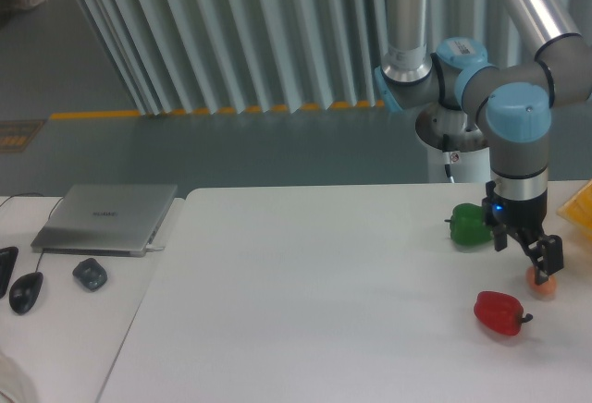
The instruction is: Place the triangular bread on the table
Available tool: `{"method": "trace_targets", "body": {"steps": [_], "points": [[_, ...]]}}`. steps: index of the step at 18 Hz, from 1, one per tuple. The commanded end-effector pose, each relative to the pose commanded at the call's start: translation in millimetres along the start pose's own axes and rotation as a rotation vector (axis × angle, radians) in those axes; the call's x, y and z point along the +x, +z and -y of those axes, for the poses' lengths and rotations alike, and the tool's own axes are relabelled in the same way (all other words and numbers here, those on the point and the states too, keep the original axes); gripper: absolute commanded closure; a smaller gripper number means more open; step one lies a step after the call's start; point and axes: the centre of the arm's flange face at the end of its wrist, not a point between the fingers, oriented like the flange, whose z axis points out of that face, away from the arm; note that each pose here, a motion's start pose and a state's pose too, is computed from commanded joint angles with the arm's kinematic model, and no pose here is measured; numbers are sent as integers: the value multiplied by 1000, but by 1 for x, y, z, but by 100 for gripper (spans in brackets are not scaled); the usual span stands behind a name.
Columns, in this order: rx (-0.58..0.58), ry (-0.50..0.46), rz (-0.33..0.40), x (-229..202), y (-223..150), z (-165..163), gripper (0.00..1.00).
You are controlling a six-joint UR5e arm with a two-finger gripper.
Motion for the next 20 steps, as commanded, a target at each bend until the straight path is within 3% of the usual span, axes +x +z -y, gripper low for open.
{"method": "trace_targets", "body": {"steps": [7,14,20], "points": [[-10,-24,5,-1,-6,-46,0],[-24,215,-17,-10,-14,-119,0],[-28,194,-12,-20,-14,-187,0]]}}
